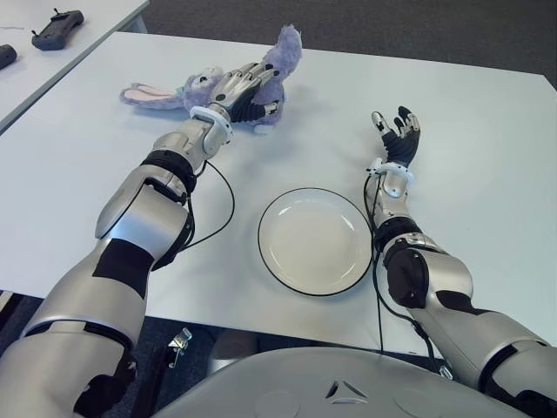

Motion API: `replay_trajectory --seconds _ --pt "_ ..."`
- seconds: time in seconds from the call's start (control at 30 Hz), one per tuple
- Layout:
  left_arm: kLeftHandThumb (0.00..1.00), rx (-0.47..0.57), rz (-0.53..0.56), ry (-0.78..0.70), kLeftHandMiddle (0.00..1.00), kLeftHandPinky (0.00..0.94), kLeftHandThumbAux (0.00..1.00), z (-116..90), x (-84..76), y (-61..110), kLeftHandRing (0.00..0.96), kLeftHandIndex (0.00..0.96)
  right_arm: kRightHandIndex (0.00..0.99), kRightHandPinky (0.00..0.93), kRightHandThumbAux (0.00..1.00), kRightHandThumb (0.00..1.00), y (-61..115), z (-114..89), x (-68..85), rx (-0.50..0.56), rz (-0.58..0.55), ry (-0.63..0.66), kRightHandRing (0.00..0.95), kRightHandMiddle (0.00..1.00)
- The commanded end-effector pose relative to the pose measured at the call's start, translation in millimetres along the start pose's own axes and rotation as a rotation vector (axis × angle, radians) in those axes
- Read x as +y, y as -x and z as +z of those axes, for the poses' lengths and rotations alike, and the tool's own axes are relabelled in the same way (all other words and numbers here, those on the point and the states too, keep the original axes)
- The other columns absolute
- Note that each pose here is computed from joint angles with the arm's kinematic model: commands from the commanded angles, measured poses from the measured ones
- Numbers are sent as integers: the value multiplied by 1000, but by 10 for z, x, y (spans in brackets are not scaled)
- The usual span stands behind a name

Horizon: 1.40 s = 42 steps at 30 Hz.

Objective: Put the doll into the plate.

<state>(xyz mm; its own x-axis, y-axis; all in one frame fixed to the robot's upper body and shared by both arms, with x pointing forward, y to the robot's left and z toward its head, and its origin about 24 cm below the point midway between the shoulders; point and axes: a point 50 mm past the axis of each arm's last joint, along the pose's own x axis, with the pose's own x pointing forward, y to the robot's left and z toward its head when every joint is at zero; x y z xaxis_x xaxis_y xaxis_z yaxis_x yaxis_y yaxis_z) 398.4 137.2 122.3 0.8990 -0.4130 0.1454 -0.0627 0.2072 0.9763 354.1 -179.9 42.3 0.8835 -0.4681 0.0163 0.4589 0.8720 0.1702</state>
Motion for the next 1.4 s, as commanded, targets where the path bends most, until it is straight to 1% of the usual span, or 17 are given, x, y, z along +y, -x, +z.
replay_trajectory --seconds 0.03,0.17,0.37,0.6,0.73,0.9,0.97,1.13,1.4 --pt "454 78 -60 39 0 121 252 -106 -248 162 36 0 200 113 770 49 988 -1231 -611 569 -118 163 103 144" --pt "436 72 -51 18 0 112 254 -111 -257 175 32 0 200 115 771 41 985 -1230 -615 567 -114 171 107 148" --pt "406 65 -52 -26 0 130 251 -121 -274 192 37 0 194 113 768 42 983 -1229 -622 567 -112 171 101 141" --pt "406 64 -60 -51 0 123 254 -135 -280 202 34 0 181 116 756 42 983 -1231 -626 570 -111 173 103 141" --pt "402 66 -59 -64 0 126 254 -146 -285 211 32 0 193 116 772 46 983 -1230 -629 567 -111 175 105 144" --pt "404 72 -58 -73 0 102 250 -164 -290 224 29 0 196 114 778 48 984 -1231 -630 566 -109 177 103 143" --pt "428 76 -56 -73 0 136 252 -175 -287 230 39 0 191 118 772 52 983 -1231 -630 567 -108 177 102 141" --pt "427 83 -53 -75 0 126 246 -188 -284 235 38 0 177 114 762 54 981 -1230 -629 568 -108 175 101 138" --pt "420 110 -56 -74 0 157 244 -225 -287 250 49 0 182 98 763 47 977 -1228 -630 567 -105 180 85 122"
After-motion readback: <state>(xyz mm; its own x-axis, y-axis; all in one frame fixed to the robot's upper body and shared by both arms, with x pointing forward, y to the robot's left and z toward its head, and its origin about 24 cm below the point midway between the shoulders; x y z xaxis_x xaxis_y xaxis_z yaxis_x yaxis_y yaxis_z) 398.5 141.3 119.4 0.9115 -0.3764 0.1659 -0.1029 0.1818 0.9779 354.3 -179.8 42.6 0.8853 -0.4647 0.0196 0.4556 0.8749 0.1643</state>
